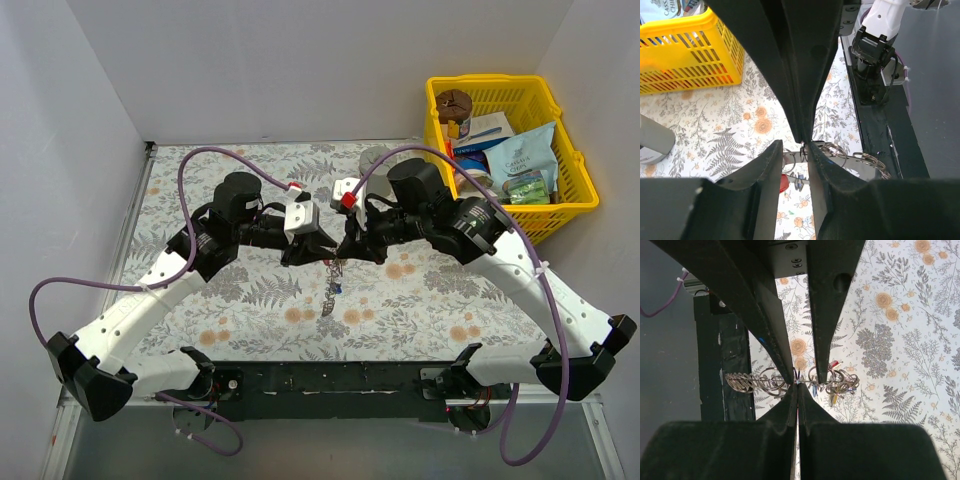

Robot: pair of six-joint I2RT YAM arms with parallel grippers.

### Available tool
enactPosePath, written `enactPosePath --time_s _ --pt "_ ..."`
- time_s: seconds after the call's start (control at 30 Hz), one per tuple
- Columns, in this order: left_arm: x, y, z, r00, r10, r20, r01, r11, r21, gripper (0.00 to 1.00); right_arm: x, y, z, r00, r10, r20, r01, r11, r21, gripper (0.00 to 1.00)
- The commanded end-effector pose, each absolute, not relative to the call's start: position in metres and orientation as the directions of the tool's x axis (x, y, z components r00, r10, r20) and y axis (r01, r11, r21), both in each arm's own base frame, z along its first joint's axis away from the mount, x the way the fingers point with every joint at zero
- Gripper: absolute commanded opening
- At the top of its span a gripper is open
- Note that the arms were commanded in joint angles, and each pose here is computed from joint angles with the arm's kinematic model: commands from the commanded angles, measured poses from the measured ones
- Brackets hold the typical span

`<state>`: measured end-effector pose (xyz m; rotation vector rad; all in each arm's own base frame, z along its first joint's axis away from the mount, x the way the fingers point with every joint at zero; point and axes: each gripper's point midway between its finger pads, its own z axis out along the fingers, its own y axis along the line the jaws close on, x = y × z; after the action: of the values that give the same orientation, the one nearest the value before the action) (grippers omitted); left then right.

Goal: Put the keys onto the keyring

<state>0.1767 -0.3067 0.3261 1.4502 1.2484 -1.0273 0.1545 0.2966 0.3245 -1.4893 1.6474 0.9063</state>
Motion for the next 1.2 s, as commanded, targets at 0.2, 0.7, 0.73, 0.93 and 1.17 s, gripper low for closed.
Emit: enactPosePath --time_s 0.2,0.7,0.73,0.93,1.17 --pt "0.173 -0.308 0.327 0.151 0.196 -0.969 0.988 -0.073 0.139 0.0 0.15 0.302 0.35 -0.019 -0.39 -0.92 -0.998 0.059 -0.004 0.01" --pt "0.179 -0.307 0.362 0.183 -0.027 -0.983 0.98 0.082 0.18 0.0 0.165 0.284 0.379 0.002 -0.236 -0.972 -0.964 0.259 -0.065 0.42" --pt "0.178 -0.306 0.365 0.163 -0.048 -0.985 0.983 0.093 0.158 0.0 0.166 0.283 0.378 0.001 -0.234 -0.972 -0.961 0.269 -0.065 0.45" --pt "0.18 -0.299 0.388 0.203 -0.185 -0.962 0.969 0.178 0.171 0.0 0.166 0.277 0.377 0.001 -0.207 -0.978 -0.956 0.287 -0.061 0.67" --pt "0.17 -0.286 0.414 0.238 -0.369 -0.899 0.96 0.228 0.16 0.0 0.156 0.282 0.374 -0.011 -0.164 -0.986 -0.972 0.235 -0.028 0.77"
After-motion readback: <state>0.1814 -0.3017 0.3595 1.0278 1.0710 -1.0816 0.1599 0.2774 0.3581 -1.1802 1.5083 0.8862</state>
